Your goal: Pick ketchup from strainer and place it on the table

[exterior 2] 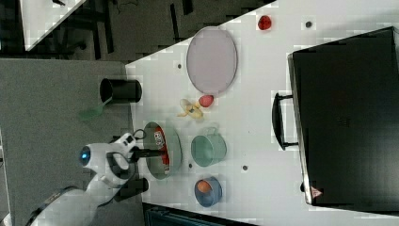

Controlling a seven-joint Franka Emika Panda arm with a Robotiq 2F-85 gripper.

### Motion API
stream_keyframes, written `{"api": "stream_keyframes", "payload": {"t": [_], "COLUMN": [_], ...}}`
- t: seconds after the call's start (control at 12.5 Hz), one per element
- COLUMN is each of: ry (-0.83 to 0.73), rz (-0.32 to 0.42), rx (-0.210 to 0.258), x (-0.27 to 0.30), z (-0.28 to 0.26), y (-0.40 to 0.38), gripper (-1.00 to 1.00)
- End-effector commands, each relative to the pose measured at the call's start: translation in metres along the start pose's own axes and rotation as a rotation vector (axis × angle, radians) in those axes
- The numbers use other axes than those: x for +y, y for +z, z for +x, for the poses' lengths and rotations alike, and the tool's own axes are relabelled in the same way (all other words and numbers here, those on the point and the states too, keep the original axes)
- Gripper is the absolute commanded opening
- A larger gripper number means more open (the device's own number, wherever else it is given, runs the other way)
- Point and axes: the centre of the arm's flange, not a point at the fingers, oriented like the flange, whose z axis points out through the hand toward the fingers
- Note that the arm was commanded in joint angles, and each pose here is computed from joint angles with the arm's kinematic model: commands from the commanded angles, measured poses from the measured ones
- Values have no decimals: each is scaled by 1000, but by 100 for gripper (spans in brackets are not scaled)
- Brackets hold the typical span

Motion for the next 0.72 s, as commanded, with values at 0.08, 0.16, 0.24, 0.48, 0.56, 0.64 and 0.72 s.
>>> {"api": "stream_keyframes", "payload": {"t": [0.08, 0.16, 0.24, 0.48, 0.56, 0.64, 0.72], "ry": [53, 57, 53, 21, 14, 5, -3], "rz": [17, 24, 27, 2, 17, 28, 31], "rx": [25, 26, 30, 46, 61, 68, 69], "x": [4, 6, 8, 14, 10, 4, 0], "z": [7, 8, 9, 10, 9, 7, 4], "y": [4, 12, 18, 33, 31, 29, 27], "gripper": [100, 100, 100, 43, 21, 17, 17]}}
